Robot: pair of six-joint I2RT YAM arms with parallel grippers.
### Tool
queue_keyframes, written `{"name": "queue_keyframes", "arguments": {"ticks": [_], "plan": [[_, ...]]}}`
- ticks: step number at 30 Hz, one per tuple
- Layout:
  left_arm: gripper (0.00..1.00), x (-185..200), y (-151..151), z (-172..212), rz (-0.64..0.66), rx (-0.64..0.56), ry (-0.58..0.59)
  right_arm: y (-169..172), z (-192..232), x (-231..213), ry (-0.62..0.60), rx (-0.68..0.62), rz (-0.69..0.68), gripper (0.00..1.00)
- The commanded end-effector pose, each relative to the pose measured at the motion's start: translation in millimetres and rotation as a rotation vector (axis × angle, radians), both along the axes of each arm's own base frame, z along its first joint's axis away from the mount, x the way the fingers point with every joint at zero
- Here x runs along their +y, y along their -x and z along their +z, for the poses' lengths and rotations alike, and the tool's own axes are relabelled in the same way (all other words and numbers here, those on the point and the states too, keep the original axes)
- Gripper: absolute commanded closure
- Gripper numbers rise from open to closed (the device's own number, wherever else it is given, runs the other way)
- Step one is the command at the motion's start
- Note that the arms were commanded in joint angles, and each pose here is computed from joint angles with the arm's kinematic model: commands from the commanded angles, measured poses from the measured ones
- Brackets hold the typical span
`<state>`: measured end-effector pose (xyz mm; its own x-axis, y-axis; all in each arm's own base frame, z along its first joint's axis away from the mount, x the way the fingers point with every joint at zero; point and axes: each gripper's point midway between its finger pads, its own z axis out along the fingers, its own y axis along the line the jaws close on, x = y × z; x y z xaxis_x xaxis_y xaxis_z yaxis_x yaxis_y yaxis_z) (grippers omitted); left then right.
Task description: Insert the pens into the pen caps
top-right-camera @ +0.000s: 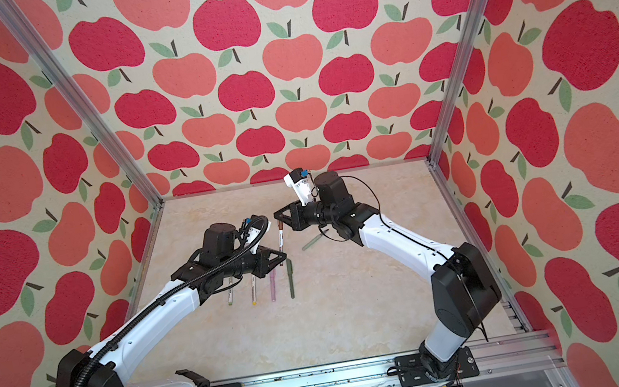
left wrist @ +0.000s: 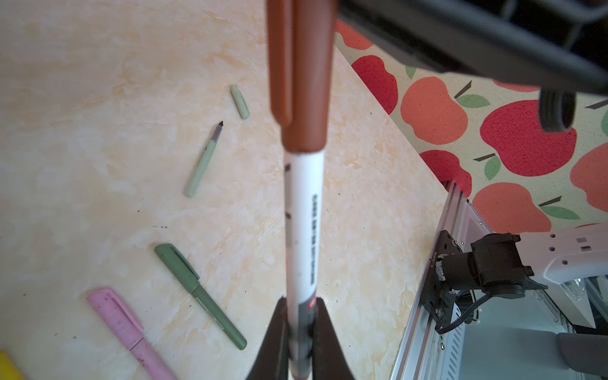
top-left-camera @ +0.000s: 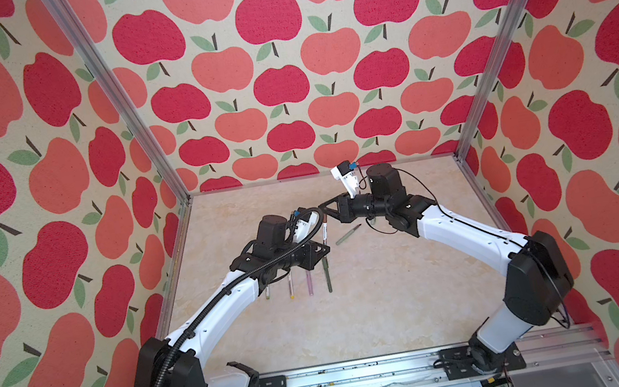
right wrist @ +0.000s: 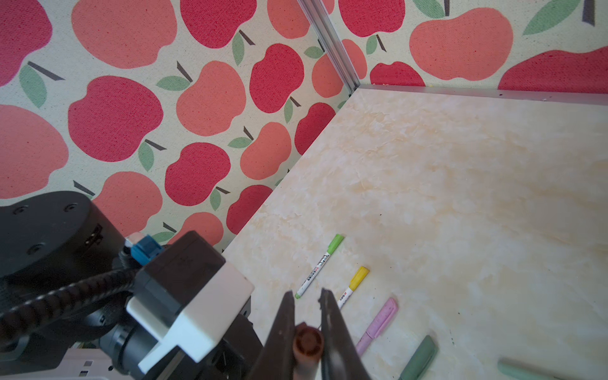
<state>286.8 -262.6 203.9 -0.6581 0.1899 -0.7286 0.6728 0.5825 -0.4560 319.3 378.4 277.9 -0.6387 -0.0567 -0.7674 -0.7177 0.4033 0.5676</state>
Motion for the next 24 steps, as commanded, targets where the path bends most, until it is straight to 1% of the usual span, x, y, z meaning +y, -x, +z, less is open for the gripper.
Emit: {"name": "queue_keyframes", "arguments": {"ticks": [1,8,16,24], "plan": [[1.0,-4.6,-50.1,152.6,0.055,-0.491,0.245,80.0,-114.9,4.2,0.234,0.367,0.175,0.98],[1.0,1.1,-60.8,168.9,0.076,-0.536,0.267,92.7,-136.4,3.8,0.25,0.416,0.18,0.99],[1.0,27.6,-69.7,188.4,0.147,-0.584,0.28,96.9,-145.5,0.8,0.268,0.429,0.176,0.99],[1.0,32.2,-71.6,197.4,0.156,-0.602,0.296,103.7,-152.2,2.3,0.282,0.443,0.179,0.99]]}}
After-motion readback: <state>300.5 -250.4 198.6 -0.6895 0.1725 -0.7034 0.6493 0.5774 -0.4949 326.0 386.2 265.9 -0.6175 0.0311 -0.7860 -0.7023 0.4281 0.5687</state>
